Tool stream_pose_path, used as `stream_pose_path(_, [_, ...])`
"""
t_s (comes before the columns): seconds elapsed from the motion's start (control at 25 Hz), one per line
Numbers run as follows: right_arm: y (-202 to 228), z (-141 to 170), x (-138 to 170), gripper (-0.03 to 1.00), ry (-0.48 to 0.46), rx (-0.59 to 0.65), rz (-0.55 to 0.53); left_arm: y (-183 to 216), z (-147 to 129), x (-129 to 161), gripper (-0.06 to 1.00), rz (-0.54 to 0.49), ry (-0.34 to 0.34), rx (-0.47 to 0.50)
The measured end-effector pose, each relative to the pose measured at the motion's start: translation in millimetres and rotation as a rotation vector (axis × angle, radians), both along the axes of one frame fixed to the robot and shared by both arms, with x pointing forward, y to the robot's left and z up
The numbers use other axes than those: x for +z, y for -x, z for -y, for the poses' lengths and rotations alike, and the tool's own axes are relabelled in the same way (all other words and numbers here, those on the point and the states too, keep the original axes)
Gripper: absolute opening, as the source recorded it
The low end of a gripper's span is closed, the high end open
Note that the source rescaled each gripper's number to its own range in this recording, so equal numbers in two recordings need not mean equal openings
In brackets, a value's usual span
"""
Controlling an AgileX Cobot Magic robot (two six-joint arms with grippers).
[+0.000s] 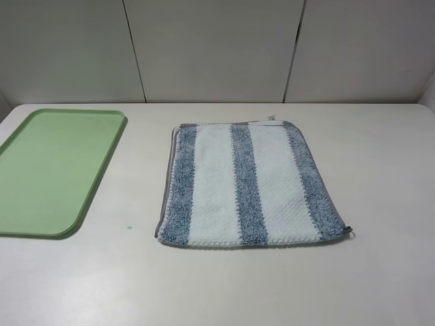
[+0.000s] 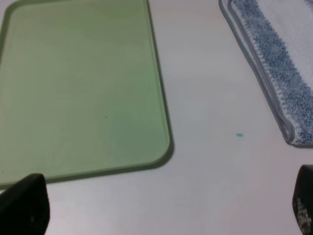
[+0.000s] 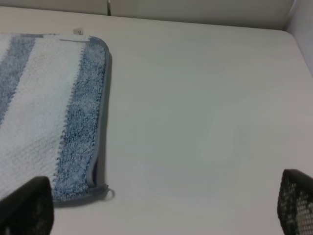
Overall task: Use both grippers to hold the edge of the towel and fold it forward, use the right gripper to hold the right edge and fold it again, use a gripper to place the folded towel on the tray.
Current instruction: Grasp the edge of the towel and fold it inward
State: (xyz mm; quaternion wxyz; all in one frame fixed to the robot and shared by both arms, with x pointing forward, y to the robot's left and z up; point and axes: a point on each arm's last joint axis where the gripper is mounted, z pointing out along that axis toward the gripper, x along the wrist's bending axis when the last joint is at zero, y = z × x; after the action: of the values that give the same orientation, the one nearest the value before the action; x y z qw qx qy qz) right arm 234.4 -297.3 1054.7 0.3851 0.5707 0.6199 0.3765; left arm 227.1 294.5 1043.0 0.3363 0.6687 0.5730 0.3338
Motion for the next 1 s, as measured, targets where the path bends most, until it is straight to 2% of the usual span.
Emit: stream_pose_path(1.0, [0.0, 0.0, 0.0, 1.0, 0.0, 0.0, 0.0, 0.0, 0.0, 0.0, 1.0, 0.0, 0.0, 0.0])
